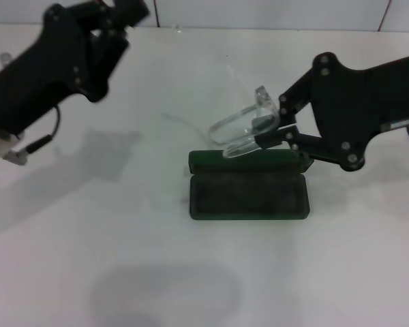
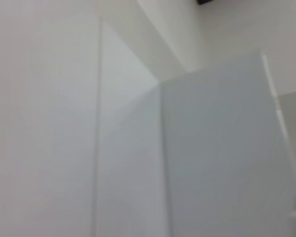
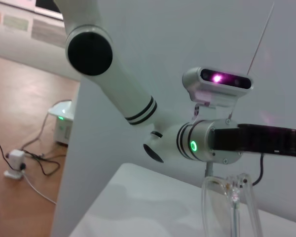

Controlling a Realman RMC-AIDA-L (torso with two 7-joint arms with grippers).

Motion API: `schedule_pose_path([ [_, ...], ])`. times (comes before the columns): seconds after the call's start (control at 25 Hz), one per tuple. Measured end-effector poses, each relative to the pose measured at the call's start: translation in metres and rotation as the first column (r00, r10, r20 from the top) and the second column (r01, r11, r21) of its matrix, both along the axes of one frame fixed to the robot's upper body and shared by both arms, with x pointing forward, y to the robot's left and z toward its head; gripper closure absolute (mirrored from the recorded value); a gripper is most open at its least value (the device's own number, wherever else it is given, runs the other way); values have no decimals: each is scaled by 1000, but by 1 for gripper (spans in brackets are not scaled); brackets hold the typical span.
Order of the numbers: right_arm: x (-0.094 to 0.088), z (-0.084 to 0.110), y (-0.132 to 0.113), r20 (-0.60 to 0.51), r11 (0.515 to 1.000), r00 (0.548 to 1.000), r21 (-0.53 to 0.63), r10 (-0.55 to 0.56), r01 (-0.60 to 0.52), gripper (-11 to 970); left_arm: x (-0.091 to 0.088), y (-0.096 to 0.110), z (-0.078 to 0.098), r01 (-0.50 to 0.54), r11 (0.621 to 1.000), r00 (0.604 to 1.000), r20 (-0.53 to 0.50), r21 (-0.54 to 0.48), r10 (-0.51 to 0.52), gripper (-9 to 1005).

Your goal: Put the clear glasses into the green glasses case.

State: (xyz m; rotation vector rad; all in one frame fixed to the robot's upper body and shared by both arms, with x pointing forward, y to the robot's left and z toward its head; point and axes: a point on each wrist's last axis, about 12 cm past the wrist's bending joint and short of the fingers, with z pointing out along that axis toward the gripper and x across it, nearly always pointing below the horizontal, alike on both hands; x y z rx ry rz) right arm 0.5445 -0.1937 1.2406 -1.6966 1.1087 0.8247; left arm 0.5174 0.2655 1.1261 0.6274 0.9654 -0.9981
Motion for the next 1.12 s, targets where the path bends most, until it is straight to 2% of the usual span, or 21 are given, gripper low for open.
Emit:
schedule_pose_path([
  [0.2, -14, 9, -9, 88, 1000, 996, 12, -10, 9, 896, -1, 12, -2, -56, 998, 998, -12, 2, 56, 974],
  [0.48, -27, 34, -14, 203, 999, 979, 34, -10, 3, 896, -7, 23, -6, -107, 994, 994, -28, 1, 107, 975],
  [0.64, -36, 45, -21, 211, 997, 977, 74, 14, -30, 896, -7, 24, -7, -115, 993, 993, -35, 4, 115, 975],
  [0.84, -44, 50, -23, 210, 988, 975, 121, 69, -96, 896, -4, 22, -8, -107, 994, 993, -45, 10, 107, 974],
  [1.12, -51, 50, -17, 210, 967, 965, 167, 158, -195, 897, 3, 7, -5, -21, 999, 998, -66, 36, 23, 974],
])
